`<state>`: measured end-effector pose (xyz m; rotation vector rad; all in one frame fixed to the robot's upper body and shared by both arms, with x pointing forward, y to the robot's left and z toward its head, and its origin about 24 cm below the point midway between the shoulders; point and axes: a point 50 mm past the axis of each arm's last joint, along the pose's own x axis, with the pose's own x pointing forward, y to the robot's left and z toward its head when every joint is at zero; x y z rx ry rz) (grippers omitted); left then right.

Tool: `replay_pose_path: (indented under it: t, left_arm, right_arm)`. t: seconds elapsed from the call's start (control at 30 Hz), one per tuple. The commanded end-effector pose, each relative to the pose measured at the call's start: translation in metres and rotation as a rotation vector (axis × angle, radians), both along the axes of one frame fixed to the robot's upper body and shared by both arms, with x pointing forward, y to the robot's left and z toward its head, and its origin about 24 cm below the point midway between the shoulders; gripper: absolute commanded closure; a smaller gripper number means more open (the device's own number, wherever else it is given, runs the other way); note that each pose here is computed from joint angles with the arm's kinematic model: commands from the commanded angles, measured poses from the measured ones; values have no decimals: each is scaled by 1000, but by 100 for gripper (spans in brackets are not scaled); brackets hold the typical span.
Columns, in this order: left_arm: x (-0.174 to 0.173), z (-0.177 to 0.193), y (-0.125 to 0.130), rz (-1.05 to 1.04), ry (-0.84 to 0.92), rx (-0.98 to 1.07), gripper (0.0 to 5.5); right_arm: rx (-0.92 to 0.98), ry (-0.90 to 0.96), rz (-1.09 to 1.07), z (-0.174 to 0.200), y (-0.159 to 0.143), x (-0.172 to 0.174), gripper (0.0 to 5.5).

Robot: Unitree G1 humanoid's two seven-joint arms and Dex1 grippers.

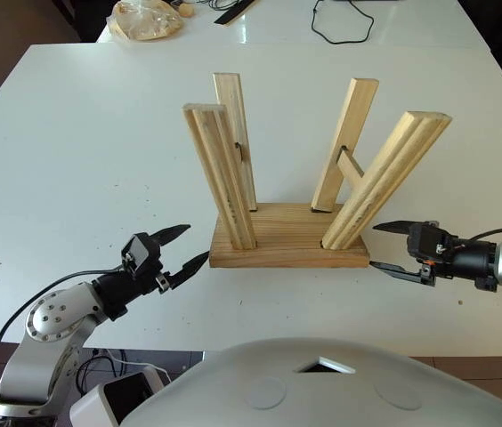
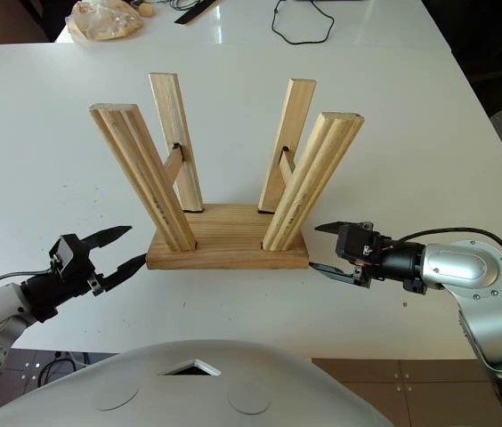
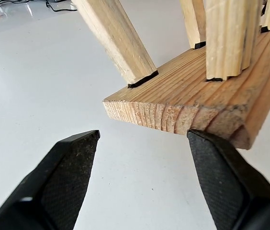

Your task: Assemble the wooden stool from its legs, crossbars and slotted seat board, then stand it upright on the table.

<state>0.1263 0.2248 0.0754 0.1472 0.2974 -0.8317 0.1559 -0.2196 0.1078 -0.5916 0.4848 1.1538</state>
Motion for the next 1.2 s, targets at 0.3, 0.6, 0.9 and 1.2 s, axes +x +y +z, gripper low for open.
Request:
replay_pose_path:
  t: [0.3,0.6,0.9,1.2]
  left_arm:
    - [-4,16,-15,-163,9,-59,209]
    - [-5,25,-14,-198,28,-57,209]
    - [0,42,-9,-231,45,-85,209]
    - [0,55,-3,-260,75,-99,209]
  right_arm:
    - [102,-23,121,15,21,-3,223]
    - [102,-7,126,20,15,-2,223]
    - [156,-13,147,38,17,-2,223]
    - [174,-2,182,48,20,-4,223]
